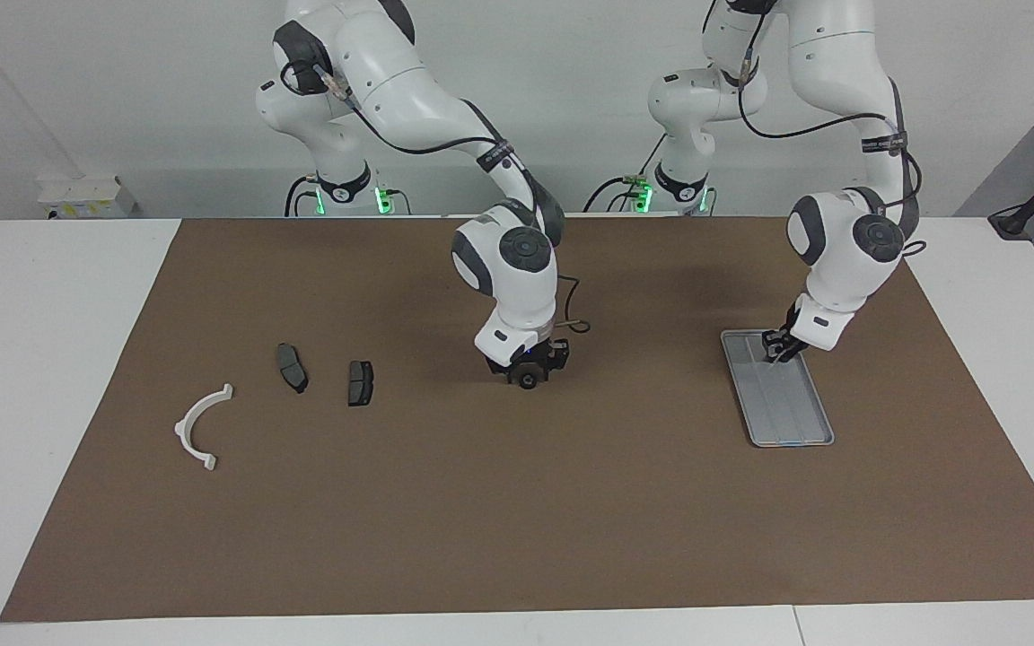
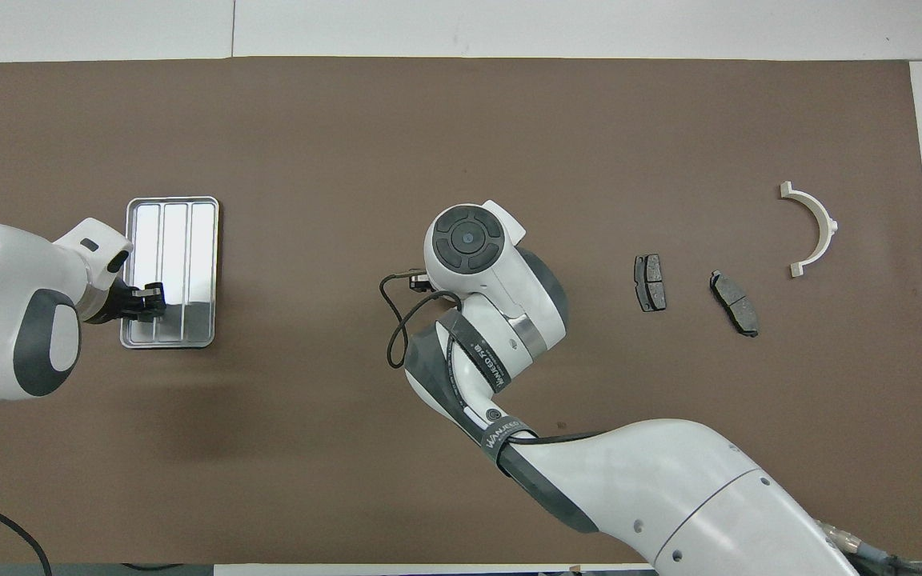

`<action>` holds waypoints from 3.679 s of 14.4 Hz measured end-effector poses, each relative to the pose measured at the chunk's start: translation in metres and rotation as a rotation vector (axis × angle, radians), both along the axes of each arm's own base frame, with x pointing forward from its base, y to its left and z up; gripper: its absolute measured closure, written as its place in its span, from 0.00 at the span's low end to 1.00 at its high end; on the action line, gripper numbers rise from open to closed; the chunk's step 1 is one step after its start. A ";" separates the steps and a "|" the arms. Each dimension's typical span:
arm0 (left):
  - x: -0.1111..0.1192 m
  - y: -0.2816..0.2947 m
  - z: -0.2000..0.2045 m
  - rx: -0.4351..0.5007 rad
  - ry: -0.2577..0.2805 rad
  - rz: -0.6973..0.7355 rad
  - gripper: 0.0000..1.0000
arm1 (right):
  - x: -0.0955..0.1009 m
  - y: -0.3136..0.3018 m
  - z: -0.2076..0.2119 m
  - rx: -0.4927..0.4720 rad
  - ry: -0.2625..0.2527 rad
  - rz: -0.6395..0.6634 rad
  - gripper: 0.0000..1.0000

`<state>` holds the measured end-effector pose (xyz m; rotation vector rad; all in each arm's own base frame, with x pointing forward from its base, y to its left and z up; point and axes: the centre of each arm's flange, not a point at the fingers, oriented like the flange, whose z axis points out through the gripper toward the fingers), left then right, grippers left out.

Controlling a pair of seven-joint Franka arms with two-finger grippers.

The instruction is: Place bearing gear from tray to pile

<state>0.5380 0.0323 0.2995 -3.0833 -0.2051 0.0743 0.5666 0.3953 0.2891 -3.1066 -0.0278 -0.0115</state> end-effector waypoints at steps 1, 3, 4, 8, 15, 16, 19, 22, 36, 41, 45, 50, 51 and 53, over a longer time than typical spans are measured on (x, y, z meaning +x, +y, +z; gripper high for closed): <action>0.000 0.000 0.000 0.000 0.000 -0.006 0.76 | 0.000 -0.001 0.000 -0.001 0.001 -0.001 0.57; 0.000 0.001 0.000 -0.001 0.000 -0.012 0.76 | 0.000 -0.001 0.000 -0.001 0.001 -0.001 0.65; 0.001 0.002 0.001 -0.001 -0.003 -0.014 0.76 | 0.000 -0.001 0.000 -0.001 0.001 -0.001 0.65; 0.015 -0.005 0.022 -0.025 -0.041 -0.001 0.76 | 0.011 -0.012 0.012 -0.008 0.002 -0.019 0.65; 0.039 -0.136 0.096 -0.082 -0.085 0.162 0.76 | 0.064 -0.119 0.117 -0.007 -0.044 0.030 0.65; 0.035 -0.164 0.100 -0.086 -0.091 0.185 0.76 | 0.070 -0.137 0.126 -0.010 -0.047 0.046 0.65; 0.018 -0.240 0.108 -0.098 -0.102 0.245 0.76 | 0.083 -0.190 0.146 -0.019 -0.045 0.103 0.65; 0.006 -0.319 0.118 -0.122 -0.117 0.309 0.76 | 0.091 -0.236 0.157 -0.027 -0.038 0.163 0.65; -0.020 -0.465 0.006 -0.019 -0.075 0.359 0.76 | 0.088 -0.430 0.092 -0.028 0.026 0.345 0.65; -0.021 -0.464 -0.003 -0.025 -0.078 0.364 0.76 | 0.076 -0.438 0.051 -0.033 -0.006 0.350 0.65; -0.020 -0.462 -0.005 -0.022 -0.078 0.368 0.49 | 0.073 -0.439 0.031 -0.033 -0.013 0.349 0.65; 0.004 -0.438 0.023 -0.041 -0.112 0.424 0.00 | 0.076 -0.440 0.009 -0.032 -0.020 0.348 0.65; 0.013 -0.423 0.040 -0.047 -0.122 0.450 0.00 | 0.077 -0.440 0.006 -0.032 -0.022 0.348 0.65; 0.030 -0.384 0.083 -0.047 -0.136 0.502 0.00 | 0.078 -0.440 0.003 -0.032 -0.024 0.348 0.65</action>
